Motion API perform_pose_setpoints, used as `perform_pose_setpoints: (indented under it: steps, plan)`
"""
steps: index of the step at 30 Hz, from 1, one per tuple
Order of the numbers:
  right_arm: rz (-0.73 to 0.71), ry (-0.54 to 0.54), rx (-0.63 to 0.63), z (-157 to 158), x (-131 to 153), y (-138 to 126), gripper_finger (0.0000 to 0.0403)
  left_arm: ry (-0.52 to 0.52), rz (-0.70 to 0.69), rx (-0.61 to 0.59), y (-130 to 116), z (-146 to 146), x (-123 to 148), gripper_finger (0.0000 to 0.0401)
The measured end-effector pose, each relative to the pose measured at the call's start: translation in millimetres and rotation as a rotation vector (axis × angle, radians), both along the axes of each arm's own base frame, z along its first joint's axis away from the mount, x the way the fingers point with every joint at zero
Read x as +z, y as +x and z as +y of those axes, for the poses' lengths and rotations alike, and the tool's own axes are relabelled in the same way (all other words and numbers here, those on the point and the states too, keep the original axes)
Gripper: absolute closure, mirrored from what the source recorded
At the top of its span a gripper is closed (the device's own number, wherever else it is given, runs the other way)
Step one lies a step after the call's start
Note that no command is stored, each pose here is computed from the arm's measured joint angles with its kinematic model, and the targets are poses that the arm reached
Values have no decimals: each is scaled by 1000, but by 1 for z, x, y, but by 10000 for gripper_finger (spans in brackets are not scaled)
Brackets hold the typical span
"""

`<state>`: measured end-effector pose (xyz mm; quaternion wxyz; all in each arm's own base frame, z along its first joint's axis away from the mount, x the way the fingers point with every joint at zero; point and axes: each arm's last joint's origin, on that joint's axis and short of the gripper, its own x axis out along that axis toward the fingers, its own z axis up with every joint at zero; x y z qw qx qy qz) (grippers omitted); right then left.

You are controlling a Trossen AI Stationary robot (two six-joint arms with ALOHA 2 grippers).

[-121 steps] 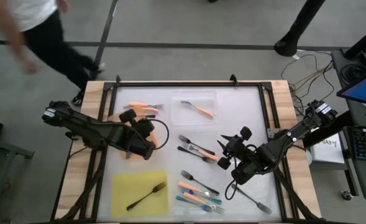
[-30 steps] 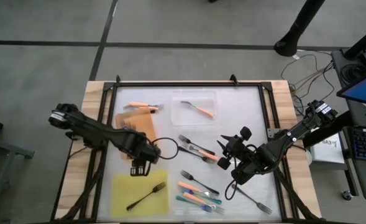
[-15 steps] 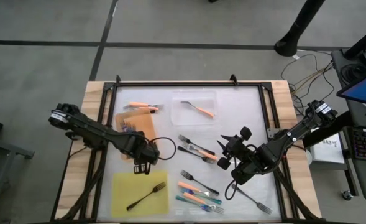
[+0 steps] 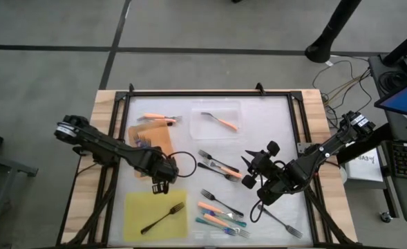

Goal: Sort silverware by color (type)
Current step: Adjust the orange bin to the left side of the table

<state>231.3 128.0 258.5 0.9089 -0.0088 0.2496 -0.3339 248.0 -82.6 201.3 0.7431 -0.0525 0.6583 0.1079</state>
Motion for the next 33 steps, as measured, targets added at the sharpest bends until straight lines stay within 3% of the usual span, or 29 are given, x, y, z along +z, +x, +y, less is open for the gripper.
perform_pose_setpoints:
  steps: [8, 16, 23, 28, 33]
  plan:
    - [-1, 1, 0, 0, 0, 0, 287, 9, 33, 42, 3, 7, -13, 310]
    - [7, 13, 6, 0, 0, 0, 287, -14, 4, 217, 13, 7, -12, 395]
    - [16, 7, 8, 0, -2, -1, 287, -19, -68, 314, 25, 4, 1, 400]
    - [34, 3, 11, -1, -6, -2, 287, -16, -186, 455, 38, 3, 23, 401]
    - [43, 0, 11, -2, -9, -3, 287, -69, -258, 551, 54, 2, 43, 401]
